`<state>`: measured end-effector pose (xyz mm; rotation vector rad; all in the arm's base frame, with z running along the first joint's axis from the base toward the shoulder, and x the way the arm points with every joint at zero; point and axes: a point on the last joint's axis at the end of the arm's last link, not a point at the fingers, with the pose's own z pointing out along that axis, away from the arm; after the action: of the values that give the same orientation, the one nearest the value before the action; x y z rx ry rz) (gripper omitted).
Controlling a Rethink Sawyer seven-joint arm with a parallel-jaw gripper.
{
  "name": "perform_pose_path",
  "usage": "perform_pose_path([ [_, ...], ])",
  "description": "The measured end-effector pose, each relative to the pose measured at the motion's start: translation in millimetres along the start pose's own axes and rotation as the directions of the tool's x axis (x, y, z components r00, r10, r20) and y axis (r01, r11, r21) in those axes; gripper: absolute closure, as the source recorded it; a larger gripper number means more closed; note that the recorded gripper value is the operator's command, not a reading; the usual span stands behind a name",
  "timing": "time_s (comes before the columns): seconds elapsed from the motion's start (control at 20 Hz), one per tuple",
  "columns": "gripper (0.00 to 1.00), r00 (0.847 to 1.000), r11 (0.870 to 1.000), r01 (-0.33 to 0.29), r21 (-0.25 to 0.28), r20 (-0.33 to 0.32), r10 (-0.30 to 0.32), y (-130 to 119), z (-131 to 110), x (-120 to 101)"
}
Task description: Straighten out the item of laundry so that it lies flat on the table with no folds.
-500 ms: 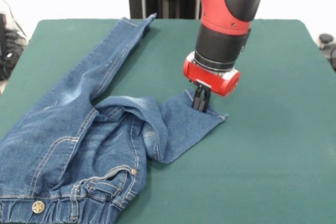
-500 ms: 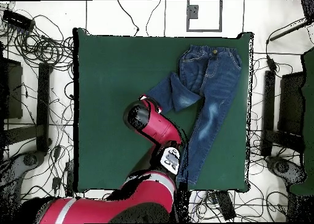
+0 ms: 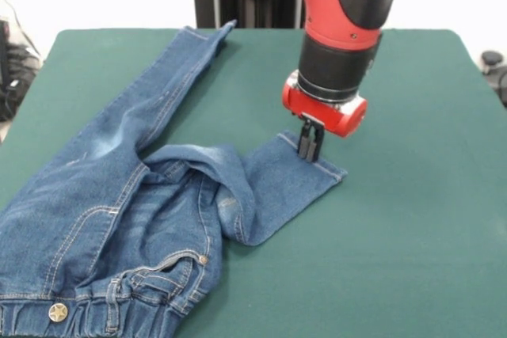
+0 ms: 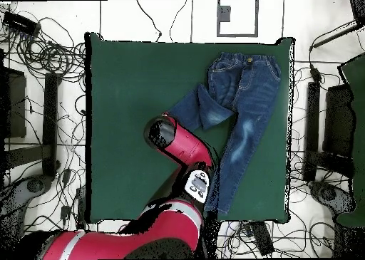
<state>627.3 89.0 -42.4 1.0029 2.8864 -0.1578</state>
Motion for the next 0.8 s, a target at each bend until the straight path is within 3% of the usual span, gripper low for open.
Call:
perform_pose_path([
  [0.8,1.00,0.999,0.999,0.046,0.018,0.022,-0.046,-1.7,4.0,-4.5],
])
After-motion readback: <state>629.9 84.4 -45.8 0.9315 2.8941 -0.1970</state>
